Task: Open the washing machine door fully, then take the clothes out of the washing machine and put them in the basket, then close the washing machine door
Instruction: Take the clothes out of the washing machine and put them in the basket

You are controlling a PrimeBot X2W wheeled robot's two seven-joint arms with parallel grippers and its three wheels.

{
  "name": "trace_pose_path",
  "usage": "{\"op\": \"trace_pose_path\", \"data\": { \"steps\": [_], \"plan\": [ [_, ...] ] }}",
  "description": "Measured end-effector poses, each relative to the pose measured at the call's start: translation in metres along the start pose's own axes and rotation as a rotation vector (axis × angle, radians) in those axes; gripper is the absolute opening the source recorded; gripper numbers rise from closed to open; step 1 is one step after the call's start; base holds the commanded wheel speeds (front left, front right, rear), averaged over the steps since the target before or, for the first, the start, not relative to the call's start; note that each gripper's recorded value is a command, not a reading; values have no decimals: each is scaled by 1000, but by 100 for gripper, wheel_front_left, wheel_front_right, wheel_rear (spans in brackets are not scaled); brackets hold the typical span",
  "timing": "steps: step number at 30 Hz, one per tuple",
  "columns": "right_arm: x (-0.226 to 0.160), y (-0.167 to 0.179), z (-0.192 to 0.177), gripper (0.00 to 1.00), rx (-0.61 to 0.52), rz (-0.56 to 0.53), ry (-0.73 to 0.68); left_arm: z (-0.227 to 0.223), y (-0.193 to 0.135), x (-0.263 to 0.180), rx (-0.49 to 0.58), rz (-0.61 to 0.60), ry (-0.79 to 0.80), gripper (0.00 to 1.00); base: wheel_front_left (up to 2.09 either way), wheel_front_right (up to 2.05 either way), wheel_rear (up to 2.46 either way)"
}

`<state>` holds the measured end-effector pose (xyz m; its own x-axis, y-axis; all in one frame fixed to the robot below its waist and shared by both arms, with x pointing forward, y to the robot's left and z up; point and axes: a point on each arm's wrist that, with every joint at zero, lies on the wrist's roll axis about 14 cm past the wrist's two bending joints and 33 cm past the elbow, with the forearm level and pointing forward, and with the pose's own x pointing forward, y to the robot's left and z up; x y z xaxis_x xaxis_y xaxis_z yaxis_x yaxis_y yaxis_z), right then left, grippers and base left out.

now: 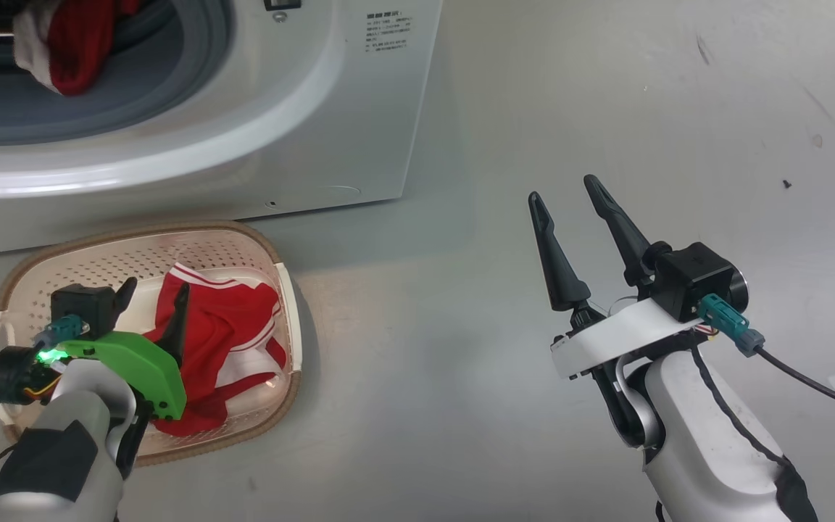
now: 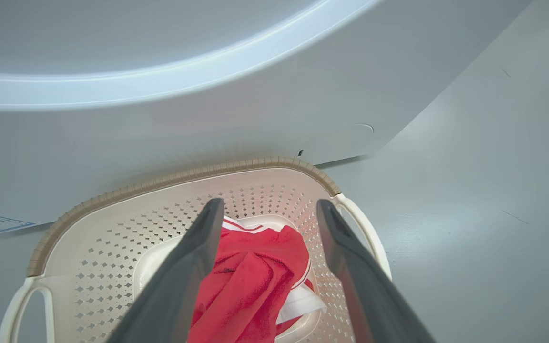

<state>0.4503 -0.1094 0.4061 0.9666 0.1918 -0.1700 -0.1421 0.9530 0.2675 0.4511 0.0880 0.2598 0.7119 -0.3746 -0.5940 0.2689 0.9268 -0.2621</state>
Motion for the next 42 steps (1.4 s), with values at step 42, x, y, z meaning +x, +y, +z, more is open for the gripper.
{"op": "trace_pose_path", "data": {
  "steps": [42],
  "plan": [
    [-42, 58, 43, 100, 15, 138, -112, 141, 4, -171, -10, 147, -645, 100, 0, 0, 0]
  ]
}}
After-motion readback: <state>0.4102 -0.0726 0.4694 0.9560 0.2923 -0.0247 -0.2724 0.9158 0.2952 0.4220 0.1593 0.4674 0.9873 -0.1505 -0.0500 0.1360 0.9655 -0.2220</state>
